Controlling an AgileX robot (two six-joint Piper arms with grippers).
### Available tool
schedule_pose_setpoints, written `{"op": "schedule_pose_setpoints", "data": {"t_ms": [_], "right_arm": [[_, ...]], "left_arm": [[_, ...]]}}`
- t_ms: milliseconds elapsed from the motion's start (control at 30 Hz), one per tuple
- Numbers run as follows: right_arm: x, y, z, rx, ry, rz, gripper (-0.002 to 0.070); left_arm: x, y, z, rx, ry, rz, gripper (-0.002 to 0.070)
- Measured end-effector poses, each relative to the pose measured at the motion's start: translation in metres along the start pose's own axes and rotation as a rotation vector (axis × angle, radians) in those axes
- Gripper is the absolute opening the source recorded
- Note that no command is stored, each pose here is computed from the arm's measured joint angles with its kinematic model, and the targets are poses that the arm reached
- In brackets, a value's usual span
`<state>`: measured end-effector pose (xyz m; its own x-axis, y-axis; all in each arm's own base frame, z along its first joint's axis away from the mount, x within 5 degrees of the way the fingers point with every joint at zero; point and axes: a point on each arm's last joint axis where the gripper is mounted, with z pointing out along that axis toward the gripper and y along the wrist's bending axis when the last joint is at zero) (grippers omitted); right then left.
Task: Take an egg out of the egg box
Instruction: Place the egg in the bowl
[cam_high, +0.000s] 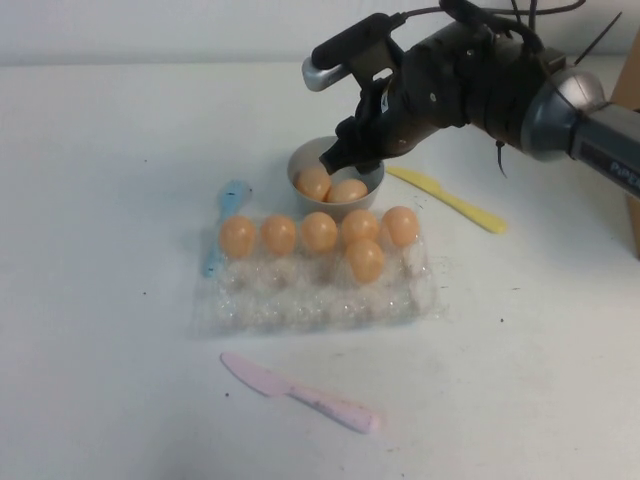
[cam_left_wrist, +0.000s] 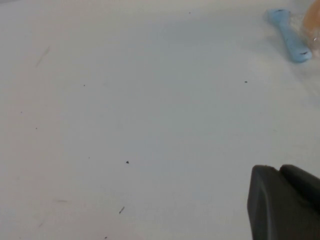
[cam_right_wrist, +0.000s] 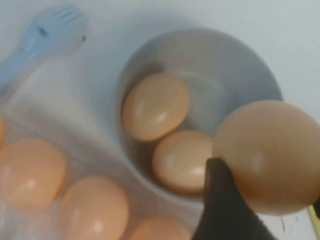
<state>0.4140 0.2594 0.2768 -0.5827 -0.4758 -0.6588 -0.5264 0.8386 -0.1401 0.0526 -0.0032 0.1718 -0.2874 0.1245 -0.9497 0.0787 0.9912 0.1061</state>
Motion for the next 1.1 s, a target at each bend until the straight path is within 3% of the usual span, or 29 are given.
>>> {"op": "schedule_pose_setpoints", "data": {"t_ms": [233, 567, 767, 833, 967, 1100], "right_arm": [[-0.008, -0.016, 0.029, -0.024, -0.052, 0.093, 0.0321], [-0.003, -0.006, 0.064, -0.117, -0.04, 0.069, 0.0321], [-0.002, -0.006, 0.067, -0.118, -0.036, 0.059, 0.0466], [-0.003, -0.006, 0.066, -0.117, -0.042, 0.059, 0.048], [-0.01, -0.008, 0.056, -0.118, -0.046, 0.06, 0.0396], [-0.026, -0.014, 0.018, -0.127, -0.074, 0.128, 0.0144]], "left_arm": [[0.0, 0.0, 0.0, 0.0, 0.0, 0.0, -0.0003], [0.0, 0.0, 0.0, 0.0, 0.0, 0.0, -0.0003], [0.0, 0.0, 0.0, 0.0, 0.0, 0.0, -0.0003], [0.0, 0.0, 0.0, 0.0, 0.0, 0.0, -0.0003], [0.0, 0.0, 0.0, 0.0, 0.0, 0.0, -0.0003], [0.0, 0.0, 0.0, 0.0, 0.0, 0.0, -0.0003]]}}
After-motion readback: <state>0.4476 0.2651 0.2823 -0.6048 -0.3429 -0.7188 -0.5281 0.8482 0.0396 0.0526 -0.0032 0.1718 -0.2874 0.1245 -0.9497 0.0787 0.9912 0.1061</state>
